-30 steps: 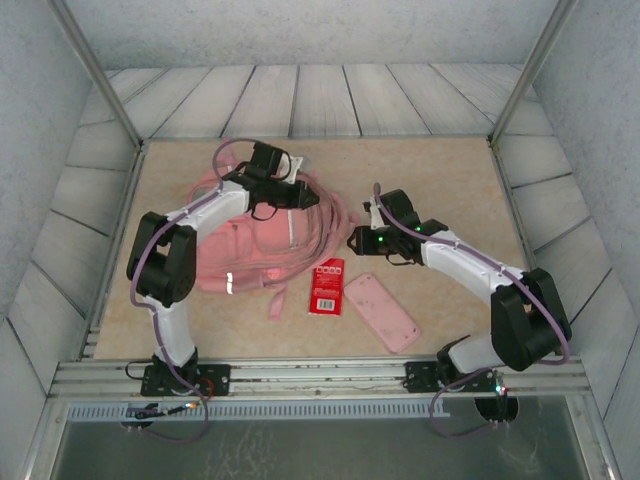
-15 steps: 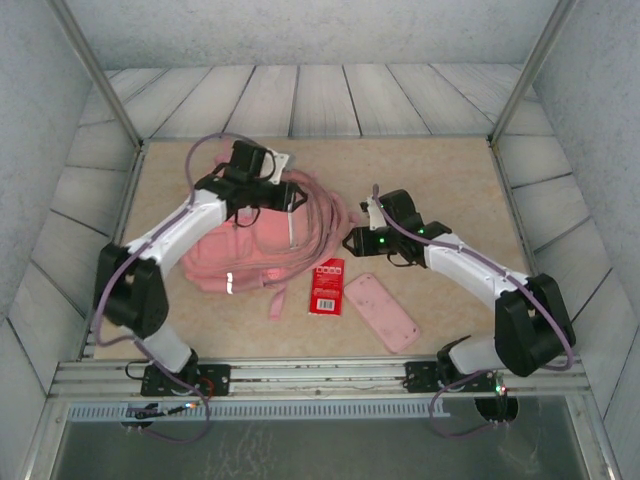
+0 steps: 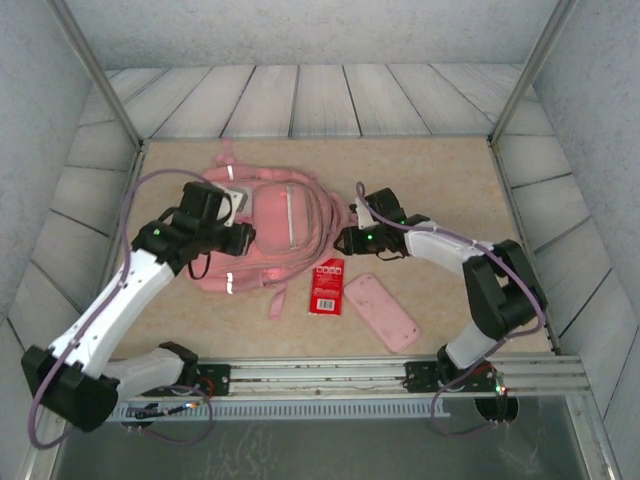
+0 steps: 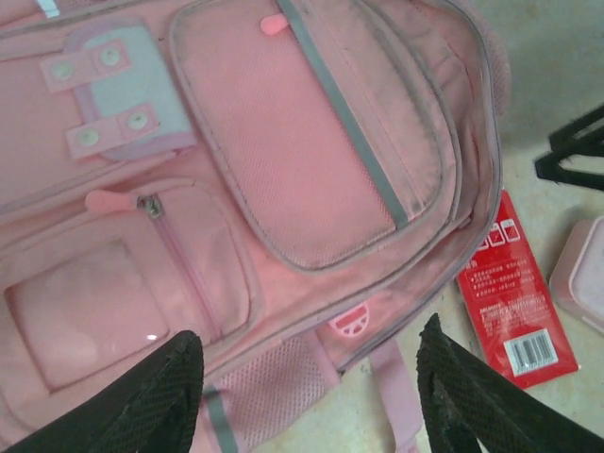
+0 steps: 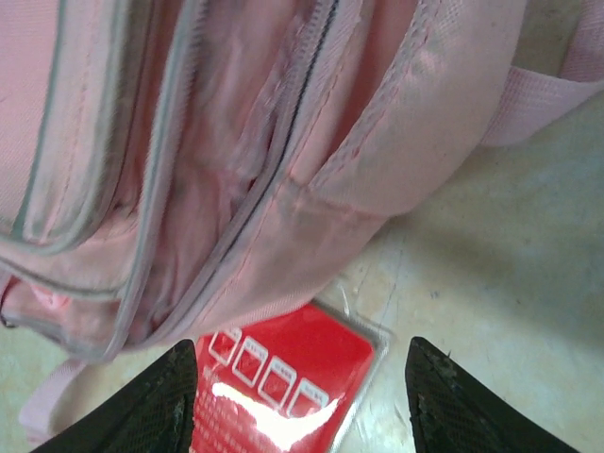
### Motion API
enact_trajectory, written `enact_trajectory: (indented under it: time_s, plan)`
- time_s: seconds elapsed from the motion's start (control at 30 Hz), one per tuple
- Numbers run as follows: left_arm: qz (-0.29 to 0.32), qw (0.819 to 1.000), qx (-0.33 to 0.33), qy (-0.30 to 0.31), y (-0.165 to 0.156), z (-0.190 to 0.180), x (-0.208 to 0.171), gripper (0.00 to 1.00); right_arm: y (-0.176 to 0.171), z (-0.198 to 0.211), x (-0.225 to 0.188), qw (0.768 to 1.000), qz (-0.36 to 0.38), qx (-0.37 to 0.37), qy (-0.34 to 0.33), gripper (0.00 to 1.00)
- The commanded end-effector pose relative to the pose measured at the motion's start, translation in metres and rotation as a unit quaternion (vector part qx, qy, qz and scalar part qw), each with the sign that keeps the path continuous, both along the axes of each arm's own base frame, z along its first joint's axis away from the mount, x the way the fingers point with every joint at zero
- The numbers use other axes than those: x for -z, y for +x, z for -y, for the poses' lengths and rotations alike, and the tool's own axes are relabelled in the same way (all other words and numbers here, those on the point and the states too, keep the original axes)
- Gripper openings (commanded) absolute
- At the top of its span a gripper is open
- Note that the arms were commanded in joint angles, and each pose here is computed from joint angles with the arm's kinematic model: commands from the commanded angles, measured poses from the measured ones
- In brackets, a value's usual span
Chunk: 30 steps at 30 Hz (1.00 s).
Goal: Pack the student bag
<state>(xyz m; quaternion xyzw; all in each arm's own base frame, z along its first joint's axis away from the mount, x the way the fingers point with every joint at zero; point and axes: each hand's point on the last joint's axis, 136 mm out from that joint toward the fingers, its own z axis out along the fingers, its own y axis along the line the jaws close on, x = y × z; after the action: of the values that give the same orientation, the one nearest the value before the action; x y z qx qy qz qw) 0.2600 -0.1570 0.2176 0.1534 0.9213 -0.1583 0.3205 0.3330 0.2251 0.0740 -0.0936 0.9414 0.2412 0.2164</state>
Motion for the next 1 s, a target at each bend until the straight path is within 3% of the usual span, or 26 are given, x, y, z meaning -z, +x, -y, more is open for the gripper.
enact_trajectory:
  time_s: [0.0, 0.37, 0.6, 0.73, 0.97]
  plan:
    - [0.008, 1.0, -0.016, -0.014, -0.011, -0.007, 0.001, 0.67, 0.021, -0.017, -0.007, 0.999, 0.003, 0.014, 0.038, 0.58]
    - [0.018, 1.0, -0.013, -0.017, -0.019, -0.011, 0.002, 0.72, 0.077, -0.049, 0.016, 0.996, -0.01, 0.051, 0.078, 0.46]
    - [0.0, 1.0, -0.024, 0.006, -0.017, -0.016, 0.015, 0.7, 0.119, -0.066, 0.013, 0.994, -0.004, 0.048, 0.1, 0.45]
    - [0.0, 0.999, -0.033, 0.026, -0.017, -0.024, 0.018, 0.69, 0.118, -0.06, 0.003, 0.995, 0.005, 0.043, 0.095, 0.45]
    - [0.008, 0.998, -0.01, 0.055, -0.003, -0.019, 0.015, 0.69, 0.077, -0.023, -0.029, 0.998, 0.052, 0.01, 0.02, 0.57]
